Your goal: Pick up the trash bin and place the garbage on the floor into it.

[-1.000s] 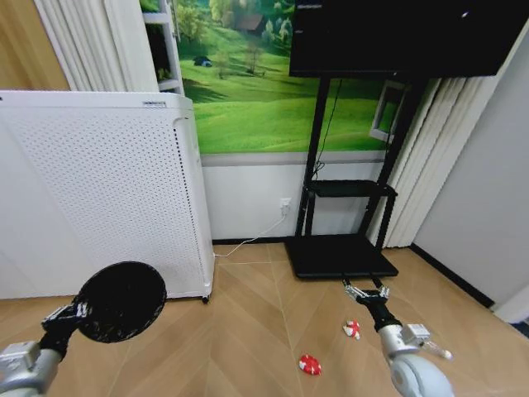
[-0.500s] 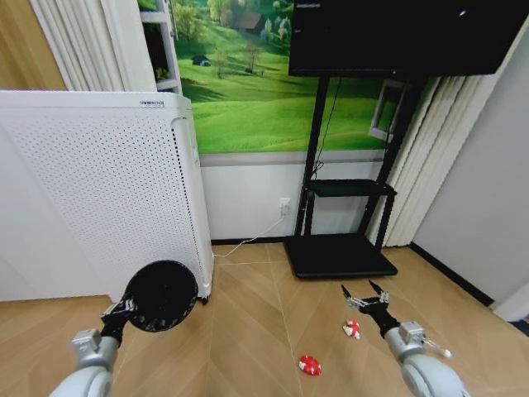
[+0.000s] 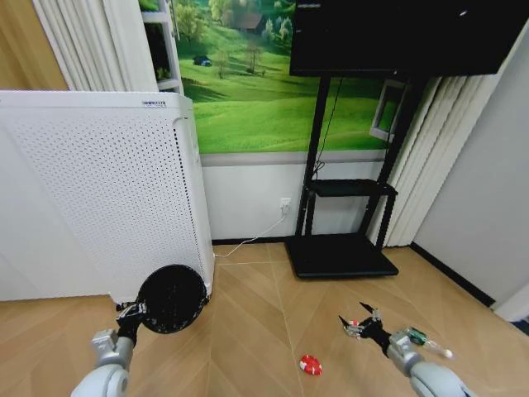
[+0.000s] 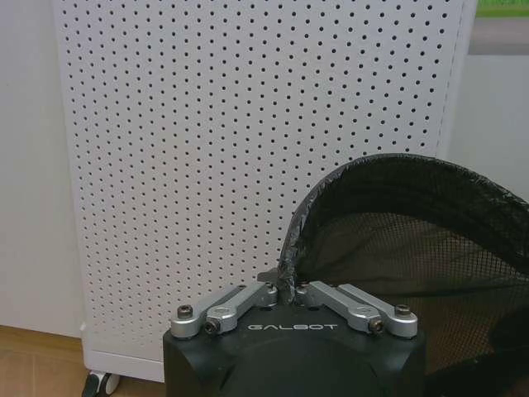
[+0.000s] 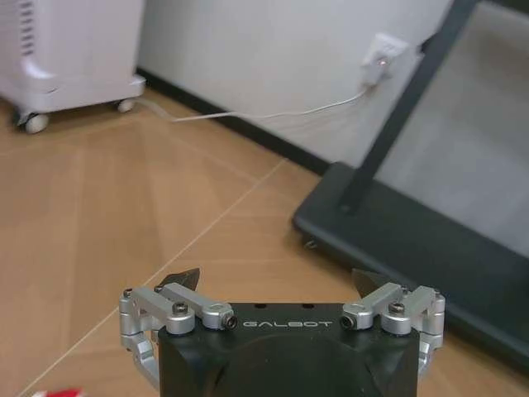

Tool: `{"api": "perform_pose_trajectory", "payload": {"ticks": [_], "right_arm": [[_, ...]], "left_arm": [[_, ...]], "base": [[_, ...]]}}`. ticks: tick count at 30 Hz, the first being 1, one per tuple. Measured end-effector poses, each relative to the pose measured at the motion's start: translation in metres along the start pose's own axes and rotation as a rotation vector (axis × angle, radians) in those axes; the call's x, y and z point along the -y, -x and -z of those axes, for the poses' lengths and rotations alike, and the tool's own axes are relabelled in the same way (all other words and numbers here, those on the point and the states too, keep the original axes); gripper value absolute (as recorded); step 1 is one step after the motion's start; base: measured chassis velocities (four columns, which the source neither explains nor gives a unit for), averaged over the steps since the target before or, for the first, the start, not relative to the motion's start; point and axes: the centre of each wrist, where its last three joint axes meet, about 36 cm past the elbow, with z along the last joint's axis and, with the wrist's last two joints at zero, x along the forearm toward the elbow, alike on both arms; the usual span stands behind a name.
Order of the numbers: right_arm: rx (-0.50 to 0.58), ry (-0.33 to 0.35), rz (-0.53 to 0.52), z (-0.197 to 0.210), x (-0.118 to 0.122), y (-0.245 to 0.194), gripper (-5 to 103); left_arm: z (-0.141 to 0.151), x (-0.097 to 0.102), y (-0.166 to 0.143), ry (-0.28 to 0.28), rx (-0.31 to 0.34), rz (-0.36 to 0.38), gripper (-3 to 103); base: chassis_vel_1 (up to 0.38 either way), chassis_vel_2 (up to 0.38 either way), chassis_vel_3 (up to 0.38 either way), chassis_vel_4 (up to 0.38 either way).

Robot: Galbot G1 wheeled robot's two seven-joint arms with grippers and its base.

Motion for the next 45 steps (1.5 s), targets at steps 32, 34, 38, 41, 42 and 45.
{"api": "perform_pose_trajectory", "payload": {"ticks": [32,34,38,41,42,45], "right_arm": [[-0.125,-0.107,0.343,-0.043,-0.068,0.040,100],[-0.130,-0.119,0.365,-0.043,-0.072,0.048,100],[-0.137,-0.129,0.379,-0.045,-0.074,0.054,100],[-0.149,-0.135,0.400,-0.048,-0.078,0.057,100],[-0.153,-0.139,0.407,-0.050,-0.079,0.059,100],[-0.165,-0.144,0.421,-0.054,-0.083,0.062,100]], "left_arm": [[-0.023,0.022,-0.012,0.019,-0.055,-0.019,3],[-0.024,0.023,-0.011,0.020,-0.058,-0.022,3],[-0.025,0.024,-0.010,0.021,-0.061,-0.024,3],[-0.027,0.024,-0.008,0.023,-0.066,-0.027,3],[-0.028,0.025,-0.007,0.023,-0.068,-0.029,3],[-0.030,0.027,-0.006,0.024,-0.073,-0.033,3]], "base": [[0.000,0.000,0.000,0.000],[0.000,0.000,0.000,0.000],[0.000,0.000,0.000,0.000],[0.000,0.000,0.000,0.000],[0.000,0.000,0.000,0.000],[0.000,0.000,0.000,0.000]]}}
